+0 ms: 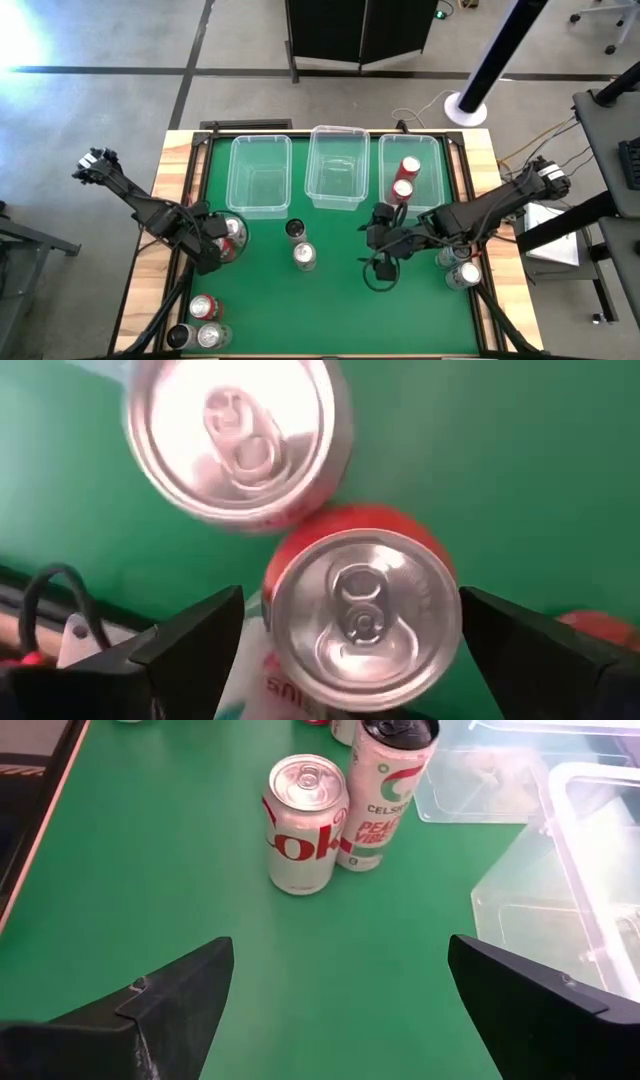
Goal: Sort soda cans
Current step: Put the top orange soda can into the left transparent bin
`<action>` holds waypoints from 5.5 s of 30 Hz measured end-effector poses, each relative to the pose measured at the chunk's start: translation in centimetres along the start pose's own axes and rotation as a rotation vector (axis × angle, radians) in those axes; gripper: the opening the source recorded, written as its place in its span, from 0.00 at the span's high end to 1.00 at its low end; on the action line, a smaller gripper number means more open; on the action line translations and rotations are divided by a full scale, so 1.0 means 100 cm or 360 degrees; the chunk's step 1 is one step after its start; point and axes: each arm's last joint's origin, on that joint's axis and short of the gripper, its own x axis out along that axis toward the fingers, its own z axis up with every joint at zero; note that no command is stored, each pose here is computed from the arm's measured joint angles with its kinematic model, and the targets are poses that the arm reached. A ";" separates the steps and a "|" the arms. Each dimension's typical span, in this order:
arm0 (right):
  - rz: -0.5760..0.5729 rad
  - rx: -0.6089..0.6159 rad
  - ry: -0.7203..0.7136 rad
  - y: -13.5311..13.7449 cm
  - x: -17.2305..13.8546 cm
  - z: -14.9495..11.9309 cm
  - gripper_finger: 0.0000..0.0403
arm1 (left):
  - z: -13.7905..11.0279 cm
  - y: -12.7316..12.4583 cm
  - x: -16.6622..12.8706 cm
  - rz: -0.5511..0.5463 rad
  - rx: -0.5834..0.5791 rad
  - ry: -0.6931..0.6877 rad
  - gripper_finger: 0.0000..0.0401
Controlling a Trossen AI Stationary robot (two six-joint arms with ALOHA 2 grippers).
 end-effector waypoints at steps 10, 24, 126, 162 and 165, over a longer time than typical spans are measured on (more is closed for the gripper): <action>-0.0011 -0.0016 0.0048 0.004 0.010 0.004 0.10 | 0.003 -0.012 0.019 0.0030 0.0084 0.0094 0.16; -0.0005 0.0014 0.0059 0.004 0.012 0.003 0.10 | 0.010 -0.019 0.023 0.0008 0.0052 0.0032 0.30; 0.0401 -0.0143 0.0521 0.090 0.107 0.010 0.14 | 0.139 -0.151 0.010 -0.0741 0.0839 -0.2067 0.06; -0.0848 0.0452 0.0241 -0.172 -0.105 0.000 0.28 | 0.115 -0.105 -0.012 -0.0602 0.0803 -0.2419 0.06; -0.0877 0.0527 0.0227 -0.187 -0.093 -0.011 0.28 | 0.116 -0.104 -0.012 -0.0594 0.0797 -0.2420 0.06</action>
